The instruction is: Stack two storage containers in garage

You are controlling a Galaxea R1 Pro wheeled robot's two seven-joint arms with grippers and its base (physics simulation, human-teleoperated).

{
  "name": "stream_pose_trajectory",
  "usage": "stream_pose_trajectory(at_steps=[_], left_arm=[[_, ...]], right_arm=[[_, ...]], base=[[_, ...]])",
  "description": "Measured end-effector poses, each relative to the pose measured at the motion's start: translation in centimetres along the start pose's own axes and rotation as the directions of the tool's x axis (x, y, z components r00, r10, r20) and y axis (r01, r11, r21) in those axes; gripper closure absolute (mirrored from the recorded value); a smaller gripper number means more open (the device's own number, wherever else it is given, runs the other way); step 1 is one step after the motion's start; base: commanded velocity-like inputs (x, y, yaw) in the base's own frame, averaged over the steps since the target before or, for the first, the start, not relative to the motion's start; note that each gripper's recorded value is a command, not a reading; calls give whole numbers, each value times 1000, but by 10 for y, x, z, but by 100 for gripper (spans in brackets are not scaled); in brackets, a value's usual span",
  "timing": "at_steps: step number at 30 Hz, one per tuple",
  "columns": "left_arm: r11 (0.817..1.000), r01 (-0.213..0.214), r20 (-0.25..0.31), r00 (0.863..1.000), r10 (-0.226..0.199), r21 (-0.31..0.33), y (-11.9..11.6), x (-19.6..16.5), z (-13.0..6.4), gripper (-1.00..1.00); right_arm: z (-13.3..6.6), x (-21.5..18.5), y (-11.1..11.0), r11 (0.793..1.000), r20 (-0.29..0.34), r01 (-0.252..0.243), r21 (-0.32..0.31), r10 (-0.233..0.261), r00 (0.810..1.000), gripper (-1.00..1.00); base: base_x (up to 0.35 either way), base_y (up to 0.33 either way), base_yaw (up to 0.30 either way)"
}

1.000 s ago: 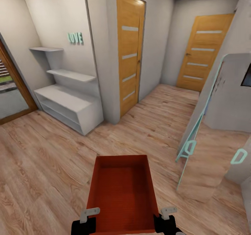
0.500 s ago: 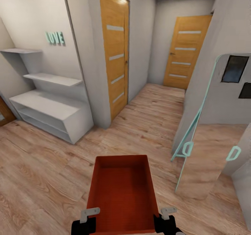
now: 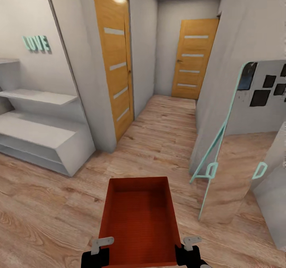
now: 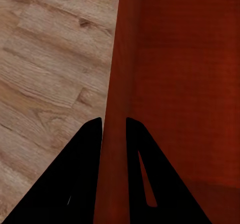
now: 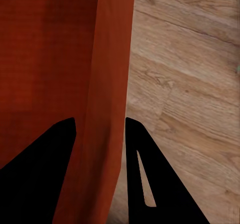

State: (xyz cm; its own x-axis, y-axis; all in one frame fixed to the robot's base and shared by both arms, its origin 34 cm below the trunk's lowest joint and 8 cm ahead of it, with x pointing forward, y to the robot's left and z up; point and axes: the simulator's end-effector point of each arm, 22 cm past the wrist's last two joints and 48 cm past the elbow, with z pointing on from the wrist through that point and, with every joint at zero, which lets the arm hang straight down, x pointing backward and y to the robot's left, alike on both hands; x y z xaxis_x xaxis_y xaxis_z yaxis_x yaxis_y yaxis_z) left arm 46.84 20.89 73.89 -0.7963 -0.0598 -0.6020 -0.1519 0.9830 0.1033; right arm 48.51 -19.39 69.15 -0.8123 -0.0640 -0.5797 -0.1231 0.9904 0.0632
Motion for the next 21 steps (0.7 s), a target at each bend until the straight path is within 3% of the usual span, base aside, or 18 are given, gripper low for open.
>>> stream_pose_trajectory(at_steps=[14, 21], left_arm=[[1000, -1, 2, 1000, 1, 0, 0, -1, 0, 100], [1000, -1, 2, 1000, 1, 0, 0, -1, 0, 100]], right_arm=[[0, 0, 0, 1000, 2, 0, 0, 0, 1000, 100], [0, -1, 0, 1000, 2, 0, 0, 0, 1000, 100]], base=[[212, 263, -264], [212, 263, -62]])
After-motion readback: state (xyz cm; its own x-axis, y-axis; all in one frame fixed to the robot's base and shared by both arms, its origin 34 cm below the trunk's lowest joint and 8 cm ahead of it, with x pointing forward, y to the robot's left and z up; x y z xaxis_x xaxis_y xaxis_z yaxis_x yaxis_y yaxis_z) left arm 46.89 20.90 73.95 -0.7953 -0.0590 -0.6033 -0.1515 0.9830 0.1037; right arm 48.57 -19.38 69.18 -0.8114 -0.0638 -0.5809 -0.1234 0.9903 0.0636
